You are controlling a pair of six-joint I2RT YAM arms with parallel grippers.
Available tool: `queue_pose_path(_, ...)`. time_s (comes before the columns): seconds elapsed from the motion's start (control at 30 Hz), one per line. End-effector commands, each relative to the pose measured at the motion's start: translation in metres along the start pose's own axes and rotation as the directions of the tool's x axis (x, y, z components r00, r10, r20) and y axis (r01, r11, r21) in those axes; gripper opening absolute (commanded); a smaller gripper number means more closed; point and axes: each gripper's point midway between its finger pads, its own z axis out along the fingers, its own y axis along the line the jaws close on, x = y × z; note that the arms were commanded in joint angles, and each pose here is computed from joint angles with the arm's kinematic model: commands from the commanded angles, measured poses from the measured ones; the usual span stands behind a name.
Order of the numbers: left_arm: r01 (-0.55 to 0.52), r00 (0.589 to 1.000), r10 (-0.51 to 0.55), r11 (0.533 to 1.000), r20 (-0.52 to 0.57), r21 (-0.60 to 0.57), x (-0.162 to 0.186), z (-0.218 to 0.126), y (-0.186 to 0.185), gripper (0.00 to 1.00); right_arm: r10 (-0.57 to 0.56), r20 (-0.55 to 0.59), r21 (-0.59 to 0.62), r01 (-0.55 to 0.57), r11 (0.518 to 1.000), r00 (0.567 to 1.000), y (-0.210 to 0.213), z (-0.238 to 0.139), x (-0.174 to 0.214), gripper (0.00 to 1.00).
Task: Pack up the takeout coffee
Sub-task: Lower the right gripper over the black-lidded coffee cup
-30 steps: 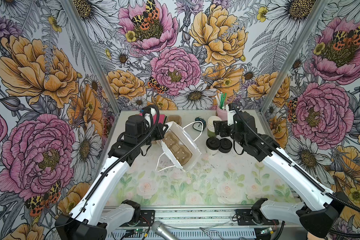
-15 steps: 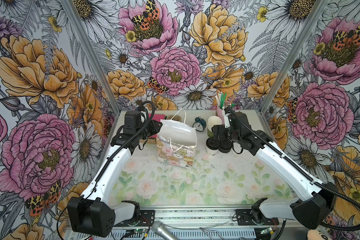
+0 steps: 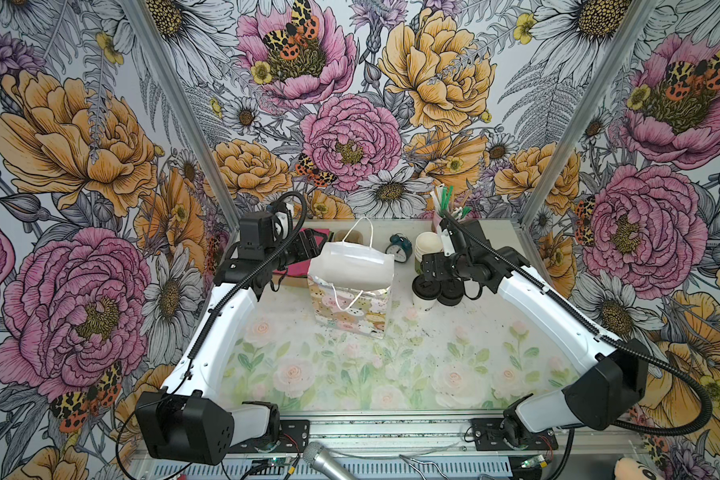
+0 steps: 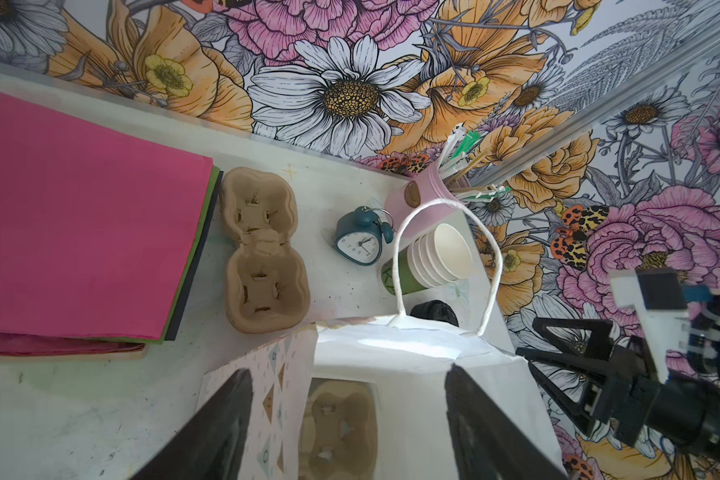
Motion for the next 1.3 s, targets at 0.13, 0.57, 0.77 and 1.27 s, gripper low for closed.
queue_pose_path(0.13,-0.138,0.989,0.140,0.990,0.040,-0.040,-0.004,-0.017,0.002,0.92,-0.084,-0.176,0.005,0.086,0.996,0.981,-0.003,0.013,0.023,1.00)
queue_pose_path(0.57,-0.223,0.967,0.233,0.970,0.102,-0.101,0.000,-0.022,0.013,0.99,-0.111,-0.286,-0.055,0.099,0.994,0.952,0.009,0.046,0.031,0.99)
queue_pose_path(0.77,-0.284,0.937,0.302,0.951,0.176,-0.122,0.001,-0.030,0.015,0.99,-0.104,-0.298,-0.029,0.100,0.995,0.949,0.005,0.055,0.029,1.00)
queue_pose_path(1.27,-0.339,0.898,0.369,0.928,0.239,-0.157,0.007,-0.038,0.026,0.99,-0.118,-0.358,-0.038,0.112,0.993,0.926,0.004,0.068,0.040,1.00)
